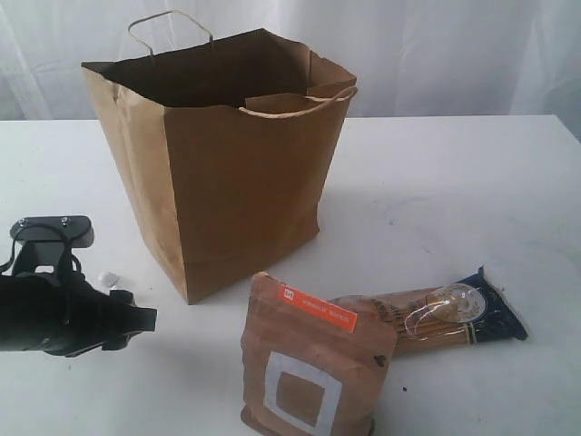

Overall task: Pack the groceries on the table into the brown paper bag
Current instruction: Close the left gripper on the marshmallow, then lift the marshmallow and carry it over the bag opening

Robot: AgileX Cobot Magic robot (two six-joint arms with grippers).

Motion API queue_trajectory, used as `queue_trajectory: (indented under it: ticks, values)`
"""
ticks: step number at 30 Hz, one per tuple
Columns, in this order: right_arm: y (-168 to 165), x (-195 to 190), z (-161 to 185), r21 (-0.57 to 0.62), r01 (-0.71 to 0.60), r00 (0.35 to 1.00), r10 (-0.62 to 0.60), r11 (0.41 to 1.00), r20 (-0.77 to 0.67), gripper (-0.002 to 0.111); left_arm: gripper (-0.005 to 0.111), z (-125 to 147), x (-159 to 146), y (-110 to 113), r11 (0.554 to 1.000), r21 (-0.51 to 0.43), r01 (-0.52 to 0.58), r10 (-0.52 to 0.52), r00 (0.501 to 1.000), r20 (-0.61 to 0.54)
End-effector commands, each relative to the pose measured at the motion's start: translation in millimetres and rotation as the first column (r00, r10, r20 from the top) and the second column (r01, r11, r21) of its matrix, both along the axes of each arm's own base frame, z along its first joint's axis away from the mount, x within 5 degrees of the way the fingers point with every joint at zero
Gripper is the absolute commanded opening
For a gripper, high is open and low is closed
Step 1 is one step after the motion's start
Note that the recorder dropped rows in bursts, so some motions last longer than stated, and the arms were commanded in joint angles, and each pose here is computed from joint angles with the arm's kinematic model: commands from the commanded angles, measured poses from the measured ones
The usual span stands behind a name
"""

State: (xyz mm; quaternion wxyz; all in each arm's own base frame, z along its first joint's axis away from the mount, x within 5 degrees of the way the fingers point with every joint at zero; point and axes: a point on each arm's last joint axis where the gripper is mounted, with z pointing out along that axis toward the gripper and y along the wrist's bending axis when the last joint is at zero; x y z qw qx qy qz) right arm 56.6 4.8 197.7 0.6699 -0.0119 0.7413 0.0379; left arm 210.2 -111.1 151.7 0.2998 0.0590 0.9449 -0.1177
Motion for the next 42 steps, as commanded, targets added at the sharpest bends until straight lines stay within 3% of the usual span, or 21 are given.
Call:
queue_trajectory:
  ticks: [1,5,13,20,23,27,30,35,38,42]
  values:
    - [0,0,0,-0.001,0.004,1.0,-0.004,1.0,0.015,0.014,0.064,-6,1,2,0.998,0.01,-0.055,0.055,0.998,-0.03]
    - [0,0,0,-0.001,0.004,1.0,-0.004,1.0,0.015,0.014,0.064,-9,5,1,0.999,0.042,-0.033,0.034,0.999,-0.024]
    - [0,0,0,-0.001,0.004,1.0,-0.004,1.0,0.015,0.014,0.064,-10,21,-10,0.999,0.019,-0.033,0.033,0.999,-0.027]
    - [0,0,0,-0.001,0.004,1.0,-0.004,1.0,0.015,0.014,0.062,-29,25,-10,0.996,0.049,-0.073,0.077,0.993,-0.091]
    - [0,0,0,-0.001,0.004,1.0,-0.004,1.0,0.015,0.014,0.042,-31,30,-13,0.997,0.047,-0.069,0.073,0.993,-0.094]
    - [0,0,0,-0.001,0.004,1.0,-0.004,1.0,0.015,0.014,0.0,-30,31,-14,0.997,0.042,-0.058,0.062,0.994,-0.092]
    - [0,0,0,-0.001,0.004,1.0,-0.004,1.0,0.015,0.014,0.0,-28,30,-15,0.998,0.033,-0.055,0.057,0.995,-0.085]
    - [0,0,0,-0.001,0.004,1.0,-0.004,1.0,0.015,0.014,0.0,11,27,-14,1.0,-0.024,-0.01,0.011,0.999,0.043]
    - [0,0,0,-0.001,0.004,1.0,-0.004,1.0,0.015,0.014,0.0,35,23,-11,0.999,-0.001,0.054,-0.053,0.987,0.149]
    - [0,0,0,-0.001,0.004,1.0,-0.004,1.0,0.015,0.014,0.0,59,12,-2,0.999,-0.002,0.046,-0.044,0.969,0.242]
